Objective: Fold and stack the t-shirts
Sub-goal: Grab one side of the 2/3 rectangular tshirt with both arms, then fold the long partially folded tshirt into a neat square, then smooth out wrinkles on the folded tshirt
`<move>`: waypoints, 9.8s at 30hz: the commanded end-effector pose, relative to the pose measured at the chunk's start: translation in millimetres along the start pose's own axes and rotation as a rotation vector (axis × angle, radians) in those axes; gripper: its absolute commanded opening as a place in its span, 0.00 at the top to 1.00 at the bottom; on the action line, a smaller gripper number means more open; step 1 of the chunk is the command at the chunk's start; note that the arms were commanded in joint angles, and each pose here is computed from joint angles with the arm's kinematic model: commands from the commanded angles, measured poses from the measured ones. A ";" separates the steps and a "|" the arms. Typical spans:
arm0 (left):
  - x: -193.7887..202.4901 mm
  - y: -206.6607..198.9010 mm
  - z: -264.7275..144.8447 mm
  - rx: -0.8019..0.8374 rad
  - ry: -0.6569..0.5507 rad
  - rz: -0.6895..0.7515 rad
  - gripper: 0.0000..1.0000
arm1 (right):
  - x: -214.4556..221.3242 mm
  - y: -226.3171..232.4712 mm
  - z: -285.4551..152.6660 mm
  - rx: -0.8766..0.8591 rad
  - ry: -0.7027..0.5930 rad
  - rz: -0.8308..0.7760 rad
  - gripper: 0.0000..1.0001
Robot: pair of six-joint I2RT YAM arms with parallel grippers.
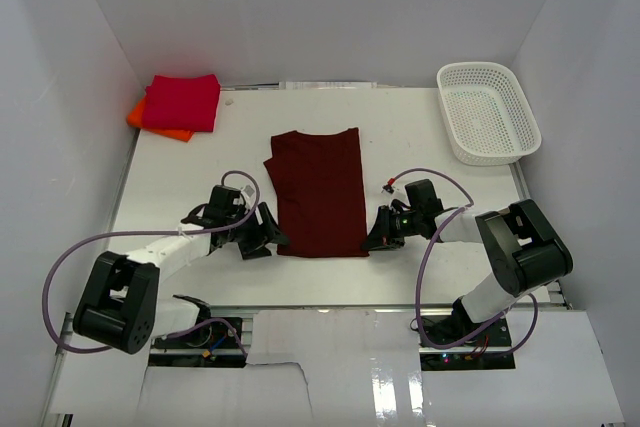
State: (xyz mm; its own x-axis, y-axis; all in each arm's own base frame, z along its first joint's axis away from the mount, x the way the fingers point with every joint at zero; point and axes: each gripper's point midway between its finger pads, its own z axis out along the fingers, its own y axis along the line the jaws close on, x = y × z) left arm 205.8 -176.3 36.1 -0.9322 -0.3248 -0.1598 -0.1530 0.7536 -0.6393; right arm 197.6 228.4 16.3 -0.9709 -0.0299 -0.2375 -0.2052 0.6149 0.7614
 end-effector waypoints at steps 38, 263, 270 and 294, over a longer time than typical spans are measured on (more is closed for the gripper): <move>56.1 17.5 11.9 -0.077 0.128 0.003 1.00 | 59.8 -15.1 -23.3 0.101 0.090 0.065 0.92; -109.7 -63.3 53.8 -0.099 -0.128 0.359 1.00 | -60.9 -30.4 -6.1 0.131 0.074 0.022 0.92; -72.0 -53.1 21.1 -0.112 -0.138 0.307 1.00 | -11.1 -21.8 -29.9 0.134 0.029 0.009 0.92; -116.9 -116.4 -44.4 -0.007 -0.387 0.318 0.50 | -49.0 37.4 -75.9 0.107 -0.118 -0.154 0.56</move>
State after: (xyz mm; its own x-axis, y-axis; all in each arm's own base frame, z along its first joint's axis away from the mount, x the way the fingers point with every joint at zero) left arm 329.0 -186.3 122.1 -0.7848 -0.2574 -0.5638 -0.0084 0.9140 -0.4055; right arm 220.2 180.4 69.9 -0.9342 -0.0303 -0.3554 -0.2537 0.7567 0.6025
